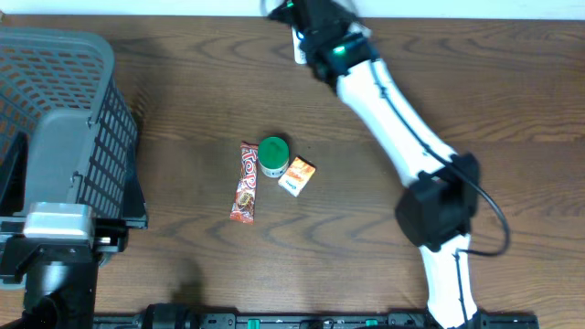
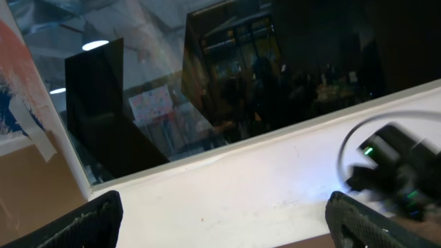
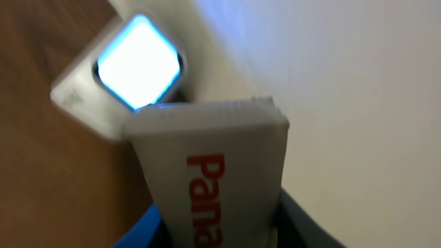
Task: Scan the item barcode
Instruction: 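Hold the box's printed end in front of the scanner window, then move the Panadol box to the table's right edge and release it, then reach the right gripper over the green-capped bottle, then lower the right gripper and grasp the green-capped bottle, then lift the green-capped bottle upward with the right gripper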
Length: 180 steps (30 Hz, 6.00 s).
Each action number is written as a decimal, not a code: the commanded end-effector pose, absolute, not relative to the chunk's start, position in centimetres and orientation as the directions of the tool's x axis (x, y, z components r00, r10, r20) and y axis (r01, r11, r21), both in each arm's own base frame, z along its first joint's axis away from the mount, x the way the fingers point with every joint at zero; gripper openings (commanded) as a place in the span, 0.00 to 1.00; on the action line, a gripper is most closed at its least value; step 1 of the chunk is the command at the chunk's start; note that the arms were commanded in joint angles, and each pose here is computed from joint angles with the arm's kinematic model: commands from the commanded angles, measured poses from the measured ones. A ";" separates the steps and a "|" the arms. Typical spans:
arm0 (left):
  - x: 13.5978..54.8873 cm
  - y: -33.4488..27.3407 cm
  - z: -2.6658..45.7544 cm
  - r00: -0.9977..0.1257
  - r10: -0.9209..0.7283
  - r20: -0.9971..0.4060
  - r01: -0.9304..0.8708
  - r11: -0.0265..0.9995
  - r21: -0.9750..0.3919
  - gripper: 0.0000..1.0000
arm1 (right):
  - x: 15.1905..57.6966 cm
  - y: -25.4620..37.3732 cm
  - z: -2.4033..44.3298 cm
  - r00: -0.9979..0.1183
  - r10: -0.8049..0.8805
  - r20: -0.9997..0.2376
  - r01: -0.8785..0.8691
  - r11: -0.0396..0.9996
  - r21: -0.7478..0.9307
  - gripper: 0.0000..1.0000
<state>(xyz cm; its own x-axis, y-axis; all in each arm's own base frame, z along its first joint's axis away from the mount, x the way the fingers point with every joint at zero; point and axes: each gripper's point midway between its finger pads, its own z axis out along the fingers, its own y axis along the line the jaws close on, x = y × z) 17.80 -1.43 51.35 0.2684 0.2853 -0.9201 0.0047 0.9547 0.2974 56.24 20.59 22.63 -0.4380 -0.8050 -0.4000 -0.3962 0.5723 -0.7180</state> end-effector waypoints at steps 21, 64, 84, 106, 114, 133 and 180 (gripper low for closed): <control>17.5 -1.4 52.6 0.318 0.316 -0.894 -0.022 0.945 0.326 0.94 | 35.1 -20.1 4.5 -0.890 0.452 0.054 0.413 0.852 -0.323 0.28; 17.1 -1.4 53.7 0.361 0.317 -0.877 -0.038 0.945 0.325 0.94 | 39.8 12.6 25.6 -0.940 -0.028 -0.340 -0.150 0.928 0.340 0.99; 16.9 -1.4 54.3 0.382 0.317 -0.868 -0.046 0.945 0.324 0.94 | 32.9 29.5 14.5 -0.878 -0.354 -0.322 -0.442 0.858 0.263 0.99; 16.2 -1.4 54.6 0.399 0.317 -0.861 -0.052 0.945 0.324 0.94 | 33.8 31.4 13.7 -0.969 0.083 -0.233 -0.009 0.931 0.366 0.99; 16.1 -1.4 54.6 0.400 0.317 -0.860 -0.053 0.945 0.323 0.94 | 33.8 31.9 11.9 -0.964 0.083 -0.251 0.000 0.950 0.312 0.99; 16.1 -1.4 54.6 0.399 0.317 -0.861 -0.052 0.945 0.324 0.94 | 36.0 33.4 5.2 -0.966 0.079 -0.246 0.011 0.964 0.265 0.99; 16.1 -1.4 54.6 0.400 0.317 -0.860 -0.053 0.945 0.324 0.94 | 33.7 31.5 0.9 -0.983 -0.091 -0.160 -0.108 0.989 0.101 0.78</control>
